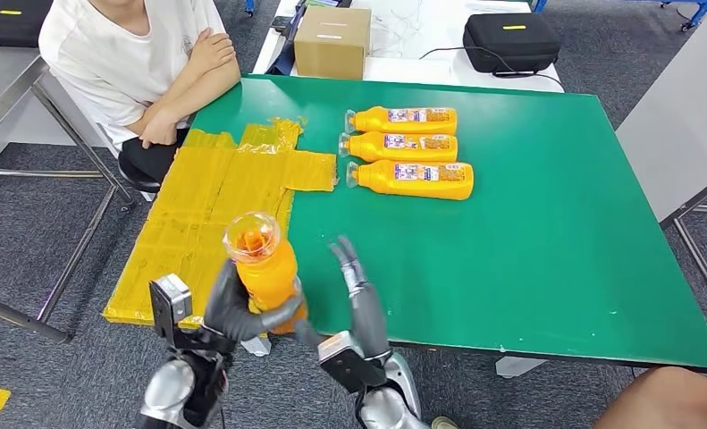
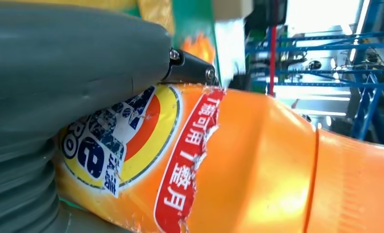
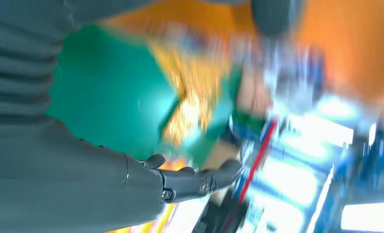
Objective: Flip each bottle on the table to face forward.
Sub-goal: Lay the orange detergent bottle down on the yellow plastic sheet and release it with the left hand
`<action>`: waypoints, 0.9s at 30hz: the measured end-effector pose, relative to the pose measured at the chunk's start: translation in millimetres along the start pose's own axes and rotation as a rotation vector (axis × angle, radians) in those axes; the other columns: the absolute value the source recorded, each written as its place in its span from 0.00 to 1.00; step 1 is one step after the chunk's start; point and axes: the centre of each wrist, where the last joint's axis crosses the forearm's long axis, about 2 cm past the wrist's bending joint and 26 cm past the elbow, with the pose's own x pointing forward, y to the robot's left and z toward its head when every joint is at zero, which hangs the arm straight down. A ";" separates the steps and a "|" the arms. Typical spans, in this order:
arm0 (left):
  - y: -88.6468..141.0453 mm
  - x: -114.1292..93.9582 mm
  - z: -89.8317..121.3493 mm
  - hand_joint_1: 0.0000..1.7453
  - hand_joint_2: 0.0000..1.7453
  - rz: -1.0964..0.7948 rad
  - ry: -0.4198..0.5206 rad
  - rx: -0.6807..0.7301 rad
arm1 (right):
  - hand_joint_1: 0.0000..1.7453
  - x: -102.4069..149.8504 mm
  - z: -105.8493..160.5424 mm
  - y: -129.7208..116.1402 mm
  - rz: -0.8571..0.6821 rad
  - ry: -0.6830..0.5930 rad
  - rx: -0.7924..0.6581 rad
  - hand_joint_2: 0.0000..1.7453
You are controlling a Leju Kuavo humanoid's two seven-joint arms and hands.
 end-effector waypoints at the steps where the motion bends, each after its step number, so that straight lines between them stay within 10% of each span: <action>1: 5.8 2.9 -2.1 1.00 1.00 -0.022 -0.007 -0.004 | 0.00 0.8 -0.3 -2.7 0.007 0.004 -0.047 0.00; 8: 39.1 23.5 -15.6 1.00 1.00 0.031 -0.058 -0.044 | 0.00 -0.2 4.2 -21.8 0.096 0.045 -0.263 0.00; 16: 59.5 38.4 -36.9 1.00 1.00 -0.290 -0.085 -0.008 | 0.00 -3.4 6.2 -37.0 0.121 0.077 -0.351 0.00; 22: 77.3 38.1 -63.1 1.00 1.00 -0.933 -0.037 0.007 | 0.00 3.6 -0.7 -31.3 0.012 0.089 -0.389 0.00; 27: 87.4 30.9 -74.7 1.00 1.00 -1.004 0.008 -0.021 | 0.00 10.0 -4.9 -25.5 -0.017 0.055 -0.359 0.00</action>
